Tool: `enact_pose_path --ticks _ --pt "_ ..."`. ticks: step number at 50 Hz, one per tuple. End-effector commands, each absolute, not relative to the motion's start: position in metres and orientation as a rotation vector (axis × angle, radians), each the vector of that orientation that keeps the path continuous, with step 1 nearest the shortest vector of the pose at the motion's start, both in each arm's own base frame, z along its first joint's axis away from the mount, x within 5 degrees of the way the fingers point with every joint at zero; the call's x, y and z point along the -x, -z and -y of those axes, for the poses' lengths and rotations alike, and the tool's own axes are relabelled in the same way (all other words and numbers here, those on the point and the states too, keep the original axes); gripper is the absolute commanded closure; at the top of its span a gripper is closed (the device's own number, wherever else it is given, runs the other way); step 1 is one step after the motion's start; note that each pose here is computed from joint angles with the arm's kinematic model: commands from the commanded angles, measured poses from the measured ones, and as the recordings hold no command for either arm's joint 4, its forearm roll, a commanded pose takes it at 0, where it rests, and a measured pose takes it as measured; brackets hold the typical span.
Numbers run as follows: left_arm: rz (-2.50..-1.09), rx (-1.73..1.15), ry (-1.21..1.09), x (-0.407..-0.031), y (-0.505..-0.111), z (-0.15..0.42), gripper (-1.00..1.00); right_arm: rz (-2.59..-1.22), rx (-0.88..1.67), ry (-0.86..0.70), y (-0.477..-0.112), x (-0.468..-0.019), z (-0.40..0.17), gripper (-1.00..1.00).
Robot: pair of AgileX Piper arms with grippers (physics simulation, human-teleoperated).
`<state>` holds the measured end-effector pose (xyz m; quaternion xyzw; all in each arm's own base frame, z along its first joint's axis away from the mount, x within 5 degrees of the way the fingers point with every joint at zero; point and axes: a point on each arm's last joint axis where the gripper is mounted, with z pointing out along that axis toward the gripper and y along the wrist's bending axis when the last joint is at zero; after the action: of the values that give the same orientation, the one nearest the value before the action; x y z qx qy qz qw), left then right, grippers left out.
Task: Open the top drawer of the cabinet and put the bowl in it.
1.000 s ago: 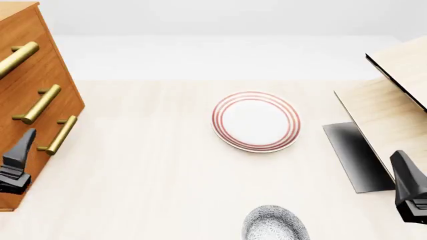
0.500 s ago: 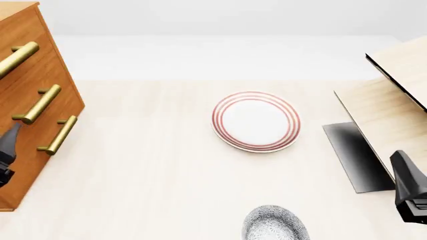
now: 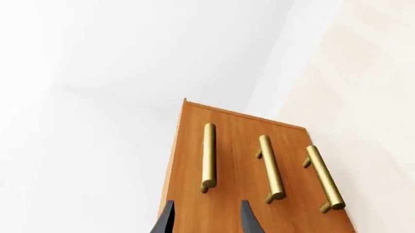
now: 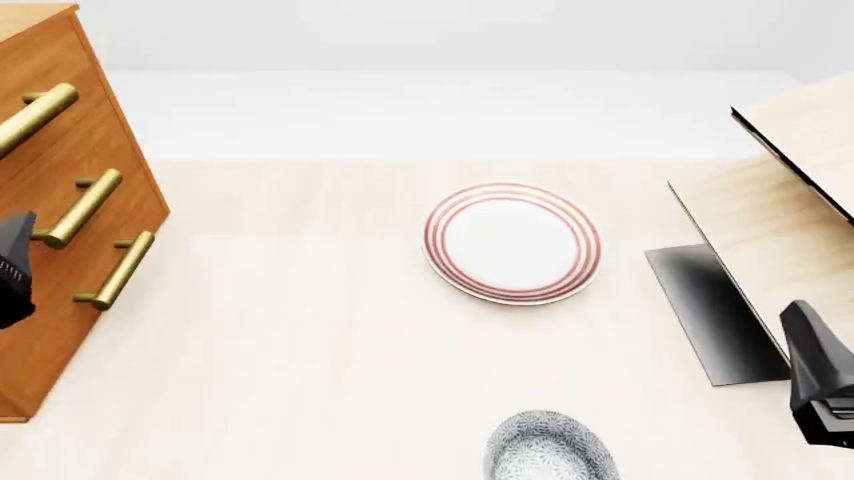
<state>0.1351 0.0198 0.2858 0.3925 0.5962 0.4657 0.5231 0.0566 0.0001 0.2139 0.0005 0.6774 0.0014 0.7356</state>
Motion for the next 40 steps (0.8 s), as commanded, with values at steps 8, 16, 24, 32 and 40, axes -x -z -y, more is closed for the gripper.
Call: enact_pose_path --ticks 8,16,24,32,40 --pt "-1.380 -0.990 -1.204 -0.167 -0.288 -0.026 -1.00 -1.487 -0.001 -0.002 -0.214 -0.057 0.000 -1.00" --pt "-1.375 -1.001 -1.207 -0.184 -0.288 -0.028 -1.00 -1.487 -0.001 -0.002 -0.214 -0.057 0.000 -1.00" --pt "-1.395 -1.005 -1.189 -0.207 -0.285 -0.032 -1.00 -1.487 -0.001 -0.002 -0.214 -0.057 0.000 -1.00" --pt "-1.405 -1.016 -1.175 -0.225 -0.280 -0.033 -1.00 -1.487 -0.001 -0.002 -0.214 -0.056 0.000 -1.00" --pt "-1.434 -0.999 -1.184 -0.233 -0.274 -0.040 -1.00 -1.487 -0.001 -0.002 -0.214 -0.056 0.000 -1.00"
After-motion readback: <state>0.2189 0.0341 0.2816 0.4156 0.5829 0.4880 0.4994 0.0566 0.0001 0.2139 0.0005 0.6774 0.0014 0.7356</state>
